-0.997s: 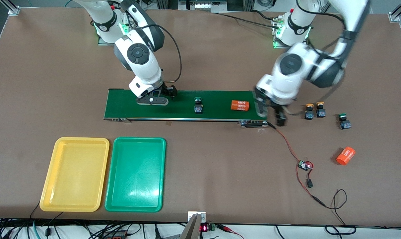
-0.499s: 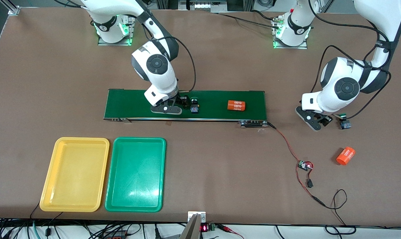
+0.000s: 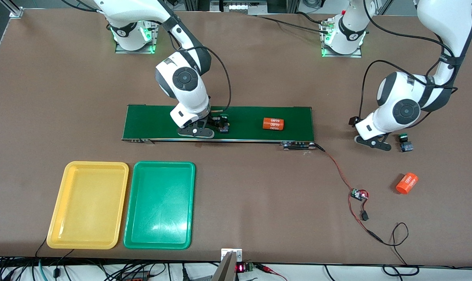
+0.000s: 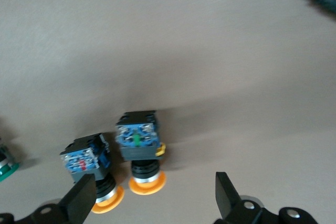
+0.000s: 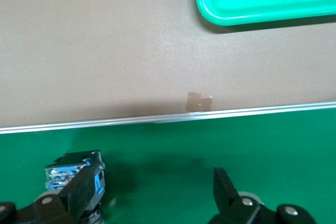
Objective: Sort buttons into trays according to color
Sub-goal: 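Grasp another button with the left gripper while the right gripper lifts its button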
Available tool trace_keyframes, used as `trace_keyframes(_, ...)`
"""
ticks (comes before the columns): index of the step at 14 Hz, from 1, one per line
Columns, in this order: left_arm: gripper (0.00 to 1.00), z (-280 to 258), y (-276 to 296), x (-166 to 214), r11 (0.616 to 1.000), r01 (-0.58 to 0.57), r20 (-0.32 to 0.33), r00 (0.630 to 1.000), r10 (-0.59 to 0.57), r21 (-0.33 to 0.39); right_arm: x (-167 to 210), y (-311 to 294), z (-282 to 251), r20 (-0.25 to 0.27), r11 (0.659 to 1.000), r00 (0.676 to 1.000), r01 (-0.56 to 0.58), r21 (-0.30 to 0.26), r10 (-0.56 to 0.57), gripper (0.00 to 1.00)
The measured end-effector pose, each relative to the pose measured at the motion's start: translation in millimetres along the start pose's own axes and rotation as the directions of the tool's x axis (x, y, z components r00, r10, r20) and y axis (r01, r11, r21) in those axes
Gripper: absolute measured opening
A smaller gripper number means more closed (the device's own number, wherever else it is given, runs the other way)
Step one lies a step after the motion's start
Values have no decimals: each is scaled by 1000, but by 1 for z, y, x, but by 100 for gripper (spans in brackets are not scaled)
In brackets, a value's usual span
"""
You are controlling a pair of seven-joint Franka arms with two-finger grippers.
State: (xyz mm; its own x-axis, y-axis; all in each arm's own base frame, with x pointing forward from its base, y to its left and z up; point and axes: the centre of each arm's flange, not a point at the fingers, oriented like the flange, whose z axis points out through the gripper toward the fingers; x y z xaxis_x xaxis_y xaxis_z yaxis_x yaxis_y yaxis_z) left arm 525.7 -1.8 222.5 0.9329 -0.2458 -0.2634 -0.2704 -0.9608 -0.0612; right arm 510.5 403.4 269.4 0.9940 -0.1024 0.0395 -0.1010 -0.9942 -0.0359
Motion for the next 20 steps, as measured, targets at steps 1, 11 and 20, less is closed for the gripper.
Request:
trace_keyframes(1, 100, 4, -9, 1, 1000, 17, -7, 1000, -17, -4, 1, 0, -1, -2, 1000, 1000, -1, 1, 1, 100)
trace_keyframes(11, 100, 41, -15, 10, 997, 56, -10, 998, -57, -43, 0, 0, 4, 5, 1000, 1000, -1, -4, 1, 100)
trace_keyframes(20, 73, 64, -4, 7, 995, 61, 28, 998, -59, -81, -10, -4, 27, 37, 1000, 999, 13, -25, -12, 100)
